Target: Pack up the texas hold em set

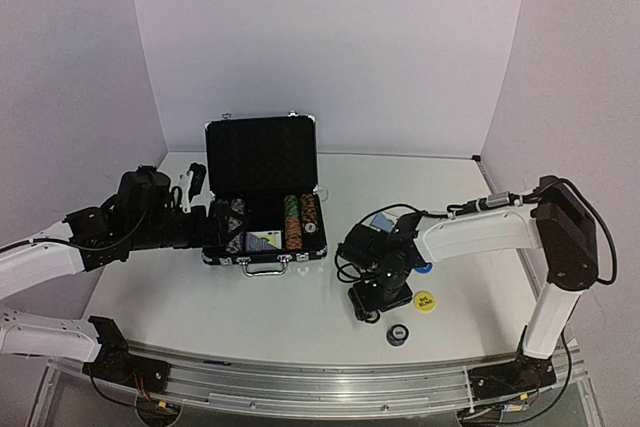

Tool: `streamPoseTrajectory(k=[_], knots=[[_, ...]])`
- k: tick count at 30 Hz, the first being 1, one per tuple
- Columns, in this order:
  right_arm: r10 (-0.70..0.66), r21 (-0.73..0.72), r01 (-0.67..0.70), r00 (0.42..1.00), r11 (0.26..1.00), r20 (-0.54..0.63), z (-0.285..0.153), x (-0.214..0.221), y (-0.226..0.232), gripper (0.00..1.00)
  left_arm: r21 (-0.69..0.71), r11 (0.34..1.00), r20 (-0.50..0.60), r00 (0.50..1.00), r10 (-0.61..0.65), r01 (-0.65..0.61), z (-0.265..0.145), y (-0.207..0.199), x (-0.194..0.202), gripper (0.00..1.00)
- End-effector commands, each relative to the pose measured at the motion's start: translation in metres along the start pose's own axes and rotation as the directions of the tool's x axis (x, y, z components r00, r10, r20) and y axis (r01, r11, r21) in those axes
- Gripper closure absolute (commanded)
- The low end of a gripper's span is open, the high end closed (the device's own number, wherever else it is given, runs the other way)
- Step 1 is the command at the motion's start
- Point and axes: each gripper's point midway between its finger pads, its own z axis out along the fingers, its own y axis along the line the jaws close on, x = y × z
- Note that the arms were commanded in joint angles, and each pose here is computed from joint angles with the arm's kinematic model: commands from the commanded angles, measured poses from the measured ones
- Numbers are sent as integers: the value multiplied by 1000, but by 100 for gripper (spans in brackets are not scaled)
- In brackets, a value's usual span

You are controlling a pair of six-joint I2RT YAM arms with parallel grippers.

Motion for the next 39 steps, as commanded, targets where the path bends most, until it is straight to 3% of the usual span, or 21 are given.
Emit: streamPoseTrajectory(k=[1,14,24,39], knots=[[10,0,-10,1000,1000,-20,12,2,0,33,12,999,23,999,-38,38,-4,-2,-4,0],[24,6,-24,998,1000,-55,26,11,-3,56,21,999,5,999,-40,39,3,-5,-4,0],[15,33,-13,998,999,-60,30,14,-2,63,11,999,15,999,-33,33,0,-5,-7,0],[-58,0,59,993,998,101,-40,-14,13,65,65,996,-20,998,-54,55,10,-14,-2,0]])
